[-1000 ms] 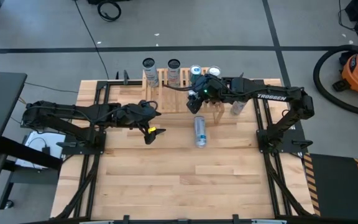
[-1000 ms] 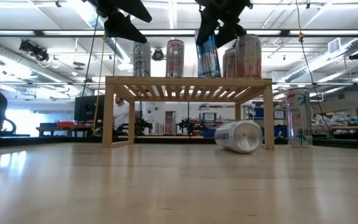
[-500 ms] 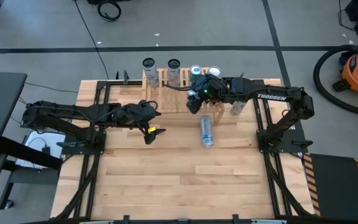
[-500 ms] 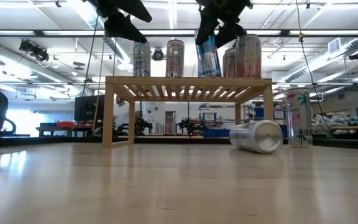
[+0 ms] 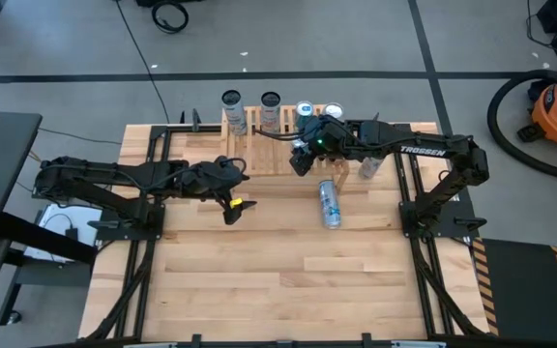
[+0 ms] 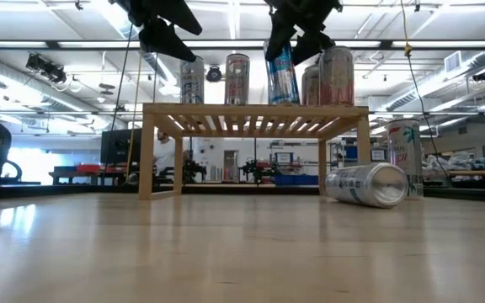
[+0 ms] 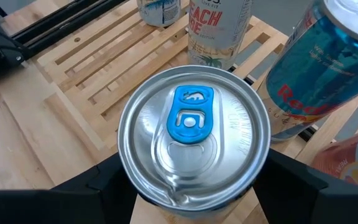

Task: Place canned beverage on shelf
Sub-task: Put the blue soda can on the shelf aligned with the other blue soda can

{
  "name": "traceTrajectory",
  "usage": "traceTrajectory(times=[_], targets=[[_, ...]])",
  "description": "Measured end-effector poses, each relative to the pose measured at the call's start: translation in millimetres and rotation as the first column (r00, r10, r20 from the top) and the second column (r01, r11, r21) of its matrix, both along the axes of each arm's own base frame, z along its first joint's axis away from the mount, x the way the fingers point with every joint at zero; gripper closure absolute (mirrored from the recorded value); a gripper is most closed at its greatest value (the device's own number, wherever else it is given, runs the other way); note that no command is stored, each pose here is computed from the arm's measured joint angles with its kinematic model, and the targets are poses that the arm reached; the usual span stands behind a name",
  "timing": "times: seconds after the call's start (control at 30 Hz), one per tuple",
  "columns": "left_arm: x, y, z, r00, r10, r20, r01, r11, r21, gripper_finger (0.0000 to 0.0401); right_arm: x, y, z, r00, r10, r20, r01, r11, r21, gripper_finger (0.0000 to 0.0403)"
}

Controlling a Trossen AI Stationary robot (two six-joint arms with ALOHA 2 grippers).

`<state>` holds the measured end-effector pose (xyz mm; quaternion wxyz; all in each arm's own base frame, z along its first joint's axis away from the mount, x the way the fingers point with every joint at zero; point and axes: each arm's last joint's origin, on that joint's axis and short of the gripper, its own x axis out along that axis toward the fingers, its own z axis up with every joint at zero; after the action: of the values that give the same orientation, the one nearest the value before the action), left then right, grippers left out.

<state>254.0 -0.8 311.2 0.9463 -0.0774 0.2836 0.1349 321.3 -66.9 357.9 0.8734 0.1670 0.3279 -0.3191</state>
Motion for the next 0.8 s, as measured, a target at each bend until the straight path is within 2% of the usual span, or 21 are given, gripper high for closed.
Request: traceTrajectory(times=[0.8], targets=[[0.0,-0.1,0.1,1.000,0.000,0.001,0.000,1.000,-0.001,0.0028,1.5,-0.3,0.9,0.999,0.035,0.019,-0.035,0.999,0.022,0.0123]])
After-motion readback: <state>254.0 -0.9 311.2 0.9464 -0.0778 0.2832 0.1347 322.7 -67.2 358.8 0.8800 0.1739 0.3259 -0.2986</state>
